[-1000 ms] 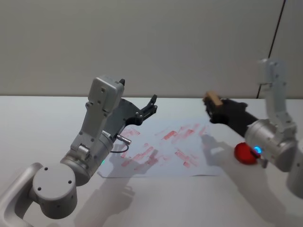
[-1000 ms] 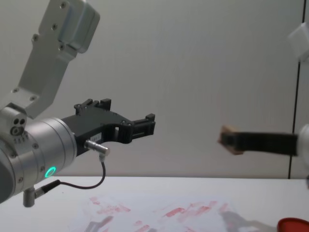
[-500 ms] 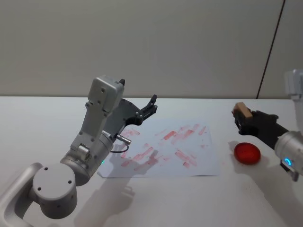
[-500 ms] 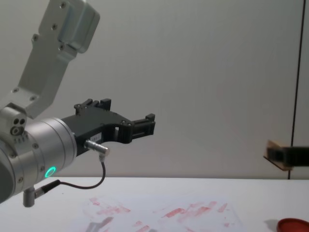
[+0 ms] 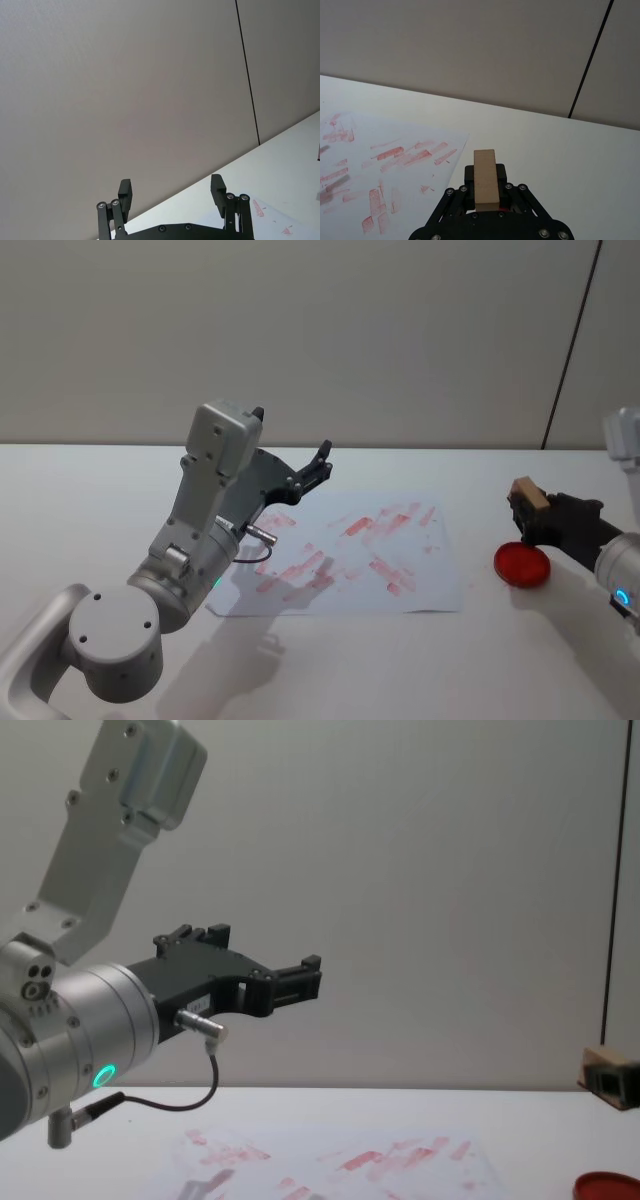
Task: Use the one hand to pick up the stamp and affix it onto the A4 paper.
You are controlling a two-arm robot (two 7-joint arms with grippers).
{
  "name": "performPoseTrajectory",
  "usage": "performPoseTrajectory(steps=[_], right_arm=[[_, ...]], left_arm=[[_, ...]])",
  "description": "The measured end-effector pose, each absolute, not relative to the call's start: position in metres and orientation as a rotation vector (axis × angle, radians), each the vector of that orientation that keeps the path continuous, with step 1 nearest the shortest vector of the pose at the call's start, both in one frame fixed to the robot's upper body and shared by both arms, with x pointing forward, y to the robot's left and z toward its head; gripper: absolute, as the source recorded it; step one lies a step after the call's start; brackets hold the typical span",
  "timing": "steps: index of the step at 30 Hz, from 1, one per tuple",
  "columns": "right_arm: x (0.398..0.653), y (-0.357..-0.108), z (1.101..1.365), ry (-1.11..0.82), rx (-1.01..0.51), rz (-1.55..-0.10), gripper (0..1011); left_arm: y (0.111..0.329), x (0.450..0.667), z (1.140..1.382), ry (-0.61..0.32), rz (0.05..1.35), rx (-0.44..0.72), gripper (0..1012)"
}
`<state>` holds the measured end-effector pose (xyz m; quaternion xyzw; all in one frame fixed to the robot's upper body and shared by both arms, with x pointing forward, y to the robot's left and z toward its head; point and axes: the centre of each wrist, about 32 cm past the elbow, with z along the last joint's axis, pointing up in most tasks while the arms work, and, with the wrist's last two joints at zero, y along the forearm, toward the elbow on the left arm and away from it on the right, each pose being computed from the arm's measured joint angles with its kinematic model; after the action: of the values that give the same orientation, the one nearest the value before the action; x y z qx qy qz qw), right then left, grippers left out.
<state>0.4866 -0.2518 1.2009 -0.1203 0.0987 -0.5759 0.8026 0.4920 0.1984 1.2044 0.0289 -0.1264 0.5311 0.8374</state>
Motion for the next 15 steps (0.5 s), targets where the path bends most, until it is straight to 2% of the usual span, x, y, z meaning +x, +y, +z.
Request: performPoseTrajectory(steps=[15], right_arm=[[0.49,-0.255,1.185,0.228,-0.341,-1.232,221]], left_arm=[[0.198,0.492,1.204,-0.268,1.124,0.061,1002]])
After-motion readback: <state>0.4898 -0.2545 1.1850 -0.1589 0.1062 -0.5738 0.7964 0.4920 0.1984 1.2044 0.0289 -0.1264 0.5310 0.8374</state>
